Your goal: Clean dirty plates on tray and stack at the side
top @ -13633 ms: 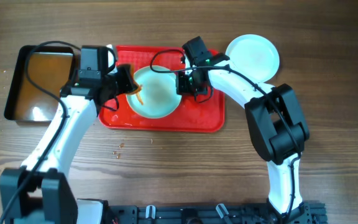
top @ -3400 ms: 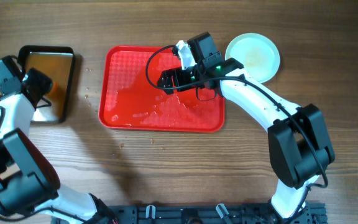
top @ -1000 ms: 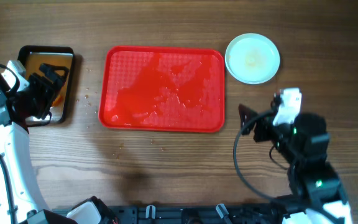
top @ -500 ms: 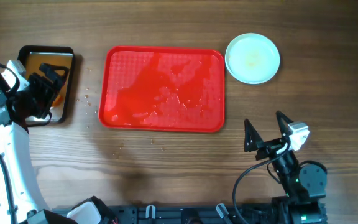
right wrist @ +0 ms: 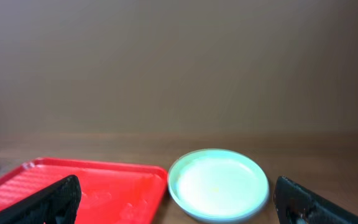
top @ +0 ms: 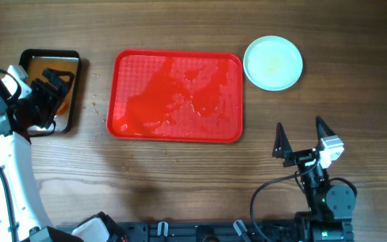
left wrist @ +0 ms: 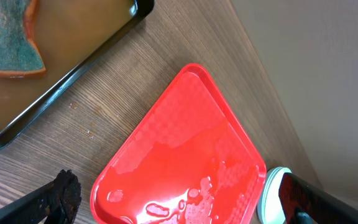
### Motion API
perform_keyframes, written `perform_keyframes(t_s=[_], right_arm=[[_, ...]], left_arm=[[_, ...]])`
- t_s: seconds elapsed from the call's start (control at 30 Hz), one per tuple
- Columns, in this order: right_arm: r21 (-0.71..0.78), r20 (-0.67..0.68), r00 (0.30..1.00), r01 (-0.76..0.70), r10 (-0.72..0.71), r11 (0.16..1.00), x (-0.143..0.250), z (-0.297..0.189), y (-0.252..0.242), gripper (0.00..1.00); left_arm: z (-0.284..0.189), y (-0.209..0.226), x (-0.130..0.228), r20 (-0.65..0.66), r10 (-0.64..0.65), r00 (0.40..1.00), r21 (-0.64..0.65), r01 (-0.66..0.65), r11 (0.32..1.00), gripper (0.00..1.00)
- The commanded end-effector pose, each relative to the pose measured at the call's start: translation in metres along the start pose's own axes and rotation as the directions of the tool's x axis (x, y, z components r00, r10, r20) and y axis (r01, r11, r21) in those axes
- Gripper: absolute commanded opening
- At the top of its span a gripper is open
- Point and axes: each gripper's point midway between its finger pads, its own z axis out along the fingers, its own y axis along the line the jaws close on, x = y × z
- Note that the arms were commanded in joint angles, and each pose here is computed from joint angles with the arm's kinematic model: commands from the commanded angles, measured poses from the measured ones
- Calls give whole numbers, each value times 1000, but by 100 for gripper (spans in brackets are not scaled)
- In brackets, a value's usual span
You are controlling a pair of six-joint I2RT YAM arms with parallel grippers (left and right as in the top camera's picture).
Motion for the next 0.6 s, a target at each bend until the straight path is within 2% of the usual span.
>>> perform_keyframes(t_s=[0.0, 0.57], right_arm=[[101, -83, 996, 14, -5, 995, 21, -3, -20, 100], [105, -83, 996, 18, -9, 994, 21, -3, -21, 100]], left_arm=[[-1, -2, 1, -4, 1, 1000, 13, -1, 1000, 100], [-1, -2, 1, -4, 1, 1000, 13, -1, 1000, 100]])
